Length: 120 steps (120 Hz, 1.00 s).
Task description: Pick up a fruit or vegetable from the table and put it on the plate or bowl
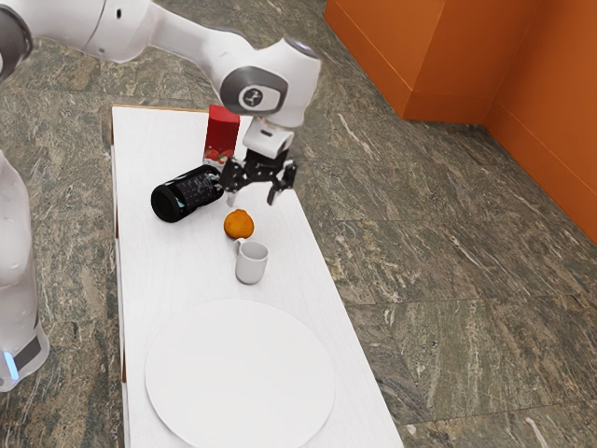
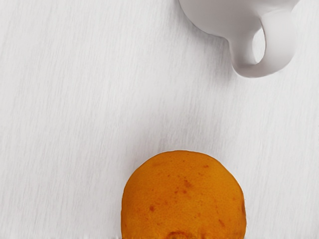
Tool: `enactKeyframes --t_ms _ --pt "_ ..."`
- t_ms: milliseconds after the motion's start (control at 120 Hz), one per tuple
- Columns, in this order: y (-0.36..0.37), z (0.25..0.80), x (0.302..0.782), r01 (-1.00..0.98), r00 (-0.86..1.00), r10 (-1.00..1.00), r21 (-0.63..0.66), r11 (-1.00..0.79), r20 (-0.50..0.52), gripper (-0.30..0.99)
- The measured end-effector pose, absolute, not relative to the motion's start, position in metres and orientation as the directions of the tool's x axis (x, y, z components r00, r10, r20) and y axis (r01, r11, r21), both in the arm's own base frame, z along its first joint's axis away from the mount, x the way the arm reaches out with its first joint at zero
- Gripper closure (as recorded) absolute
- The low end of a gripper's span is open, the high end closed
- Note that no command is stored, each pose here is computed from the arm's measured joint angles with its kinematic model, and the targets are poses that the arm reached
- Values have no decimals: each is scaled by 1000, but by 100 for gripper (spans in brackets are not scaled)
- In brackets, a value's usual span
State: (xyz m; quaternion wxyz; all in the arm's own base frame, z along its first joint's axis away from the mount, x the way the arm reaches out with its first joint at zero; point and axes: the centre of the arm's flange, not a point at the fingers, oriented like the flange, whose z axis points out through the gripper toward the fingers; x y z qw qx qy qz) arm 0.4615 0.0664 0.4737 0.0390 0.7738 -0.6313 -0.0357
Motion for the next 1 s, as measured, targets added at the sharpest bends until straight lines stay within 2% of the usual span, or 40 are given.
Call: enactKeyframes --t_ms 1000 --pt "61 426 448 -975 185 -983 126 -183 3 0"
